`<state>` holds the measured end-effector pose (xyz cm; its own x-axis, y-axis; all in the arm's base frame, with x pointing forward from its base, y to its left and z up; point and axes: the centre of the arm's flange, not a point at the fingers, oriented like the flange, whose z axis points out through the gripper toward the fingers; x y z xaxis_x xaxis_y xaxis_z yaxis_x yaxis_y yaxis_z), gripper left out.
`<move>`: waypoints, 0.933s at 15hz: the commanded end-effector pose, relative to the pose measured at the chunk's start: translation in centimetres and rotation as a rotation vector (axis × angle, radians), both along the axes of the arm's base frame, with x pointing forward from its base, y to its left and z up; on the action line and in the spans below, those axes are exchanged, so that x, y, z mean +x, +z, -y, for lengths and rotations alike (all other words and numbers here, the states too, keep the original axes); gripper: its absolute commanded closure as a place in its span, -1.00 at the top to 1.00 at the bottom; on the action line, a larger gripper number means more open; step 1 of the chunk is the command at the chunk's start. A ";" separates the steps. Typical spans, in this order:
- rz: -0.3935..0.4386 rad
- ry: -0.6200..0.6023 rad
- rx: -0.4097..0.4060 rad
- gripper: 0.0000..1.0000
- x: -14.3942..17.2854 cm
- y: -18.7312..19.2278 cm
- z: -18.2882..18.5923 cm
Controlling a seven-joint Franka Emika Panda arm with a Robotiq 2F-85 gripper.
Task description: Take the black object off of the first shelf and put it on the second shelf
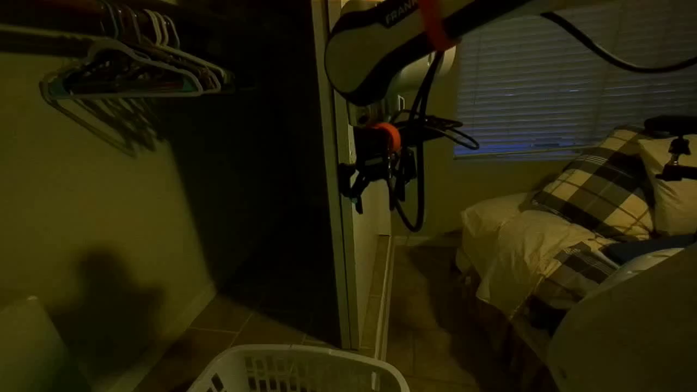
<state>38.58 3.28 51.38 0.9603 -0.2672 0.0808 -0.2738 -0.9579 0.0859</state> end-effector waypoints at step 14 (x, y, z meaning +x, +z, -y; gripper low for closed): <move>0.402 0.307 -0.003 1.00 0.7 16.2 -14.2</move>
<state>38.58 13.55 63.06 0.9280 -0.0517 0.3691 -0.0790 -0.9951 0.0595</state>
